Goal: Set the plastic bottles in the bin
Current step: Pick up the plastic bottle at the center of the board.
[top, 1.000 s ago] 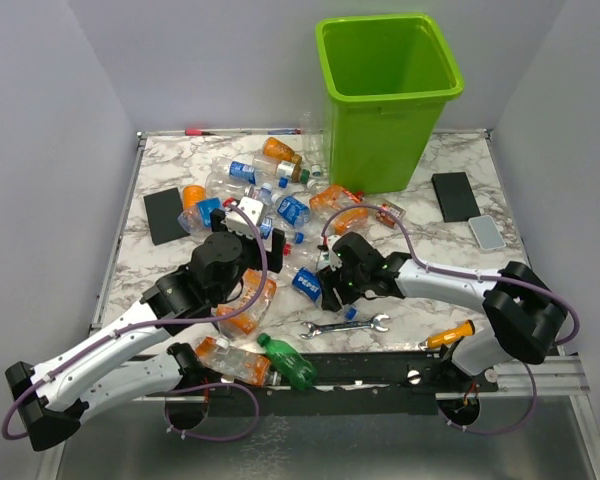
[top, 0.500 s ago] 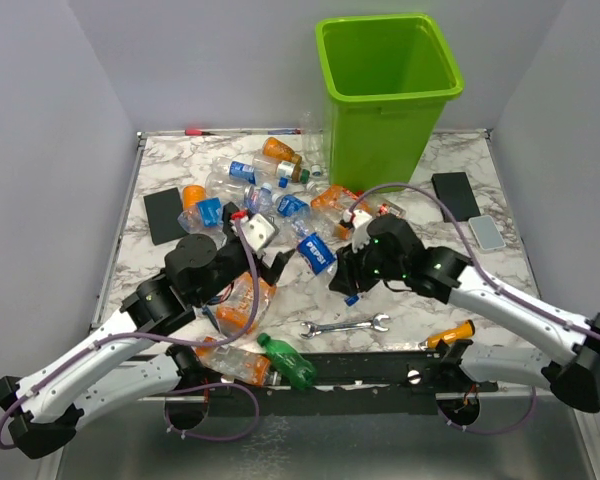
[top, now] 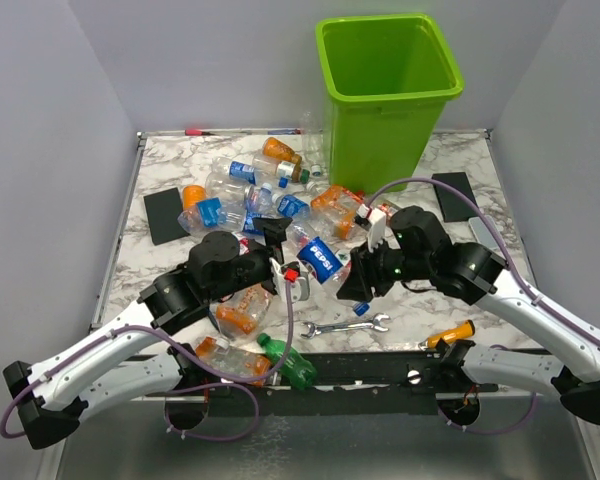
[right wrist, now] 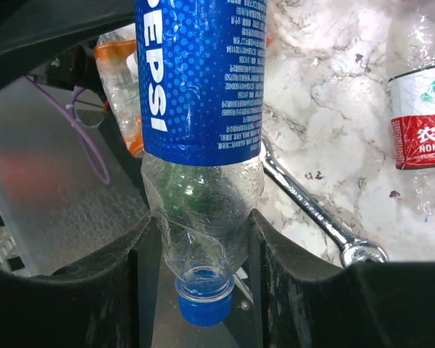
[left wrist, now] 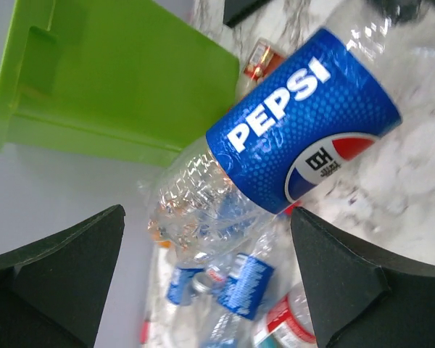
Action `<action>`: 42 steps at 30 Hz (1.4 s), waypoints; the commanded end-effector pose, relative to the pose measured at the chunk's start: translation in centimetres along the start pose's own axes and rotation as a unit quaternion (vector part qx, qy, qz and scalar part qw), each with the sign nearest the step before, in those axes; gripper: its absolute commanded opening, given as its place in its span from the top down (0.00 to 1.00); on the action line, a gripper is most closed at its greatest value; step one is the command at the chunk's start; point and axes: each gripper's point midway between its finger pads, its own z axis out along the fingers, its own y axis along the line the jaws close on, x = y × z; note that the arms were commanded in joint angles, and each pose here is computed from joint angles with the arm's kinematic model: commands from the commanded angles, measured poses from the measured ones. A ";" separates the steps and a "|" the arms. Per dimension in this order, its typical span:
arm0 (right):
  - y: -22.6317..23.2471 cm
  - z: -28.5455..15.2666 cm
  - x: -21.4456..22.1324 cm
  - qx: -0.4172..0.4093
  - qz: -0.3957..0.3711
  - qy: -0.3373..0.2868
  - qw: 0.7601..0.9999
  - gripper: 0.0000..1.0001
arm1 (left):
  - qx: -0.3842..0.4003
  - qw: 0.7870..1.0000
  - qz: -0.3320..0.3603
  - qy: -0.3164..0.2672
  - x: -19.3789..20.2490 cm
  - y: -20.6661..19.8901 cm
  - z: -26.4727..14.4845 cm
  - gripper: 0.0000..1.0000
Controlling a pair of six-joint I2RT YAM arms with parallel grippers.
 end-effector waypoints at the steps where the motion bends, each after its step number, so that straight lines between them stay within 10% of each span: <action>1: 1.6 -1.1 -0.3 -0.024 0.007 0.016 1.000 0.65 | 0.020 0.983 0.177 0.052 1.2 0.5 0.3 0.03; 13: 2.4 -0.6 -1.3 -0.041 -0.003 0.035 0.999 0.66 | 0.061 0.936 0.335 0.092 1.9 -1.0 2.2 0.11; 24: 3.0 -0.8 -1.9 -0.051 -0.010 0.031 0.998 0.65 | 0.051 0.931 0.351 0.087 1.4 -0.9 3.1 0.70; 29: 3.4 -1.8 -2.9 -0.049 -0.016 0.015 0.999 0.27 | 0.036 0.939 0.332 0.084 1.3 -0.7 3.3 0.70; 35: 4.4 -6.8 -8.8 -0.013 -0.057 -0.119 0.991 0.10 | 0.019 0.974 0.214 0.066 1.1 -1.6 3.7 0.70; 42: 5.1 -15.8 -16.0 0.022 -0.112 -0.401 0.909 0.09 | 0.089 0.985 -0.145 -0.033 -2.9 -6.7 6.2 0.69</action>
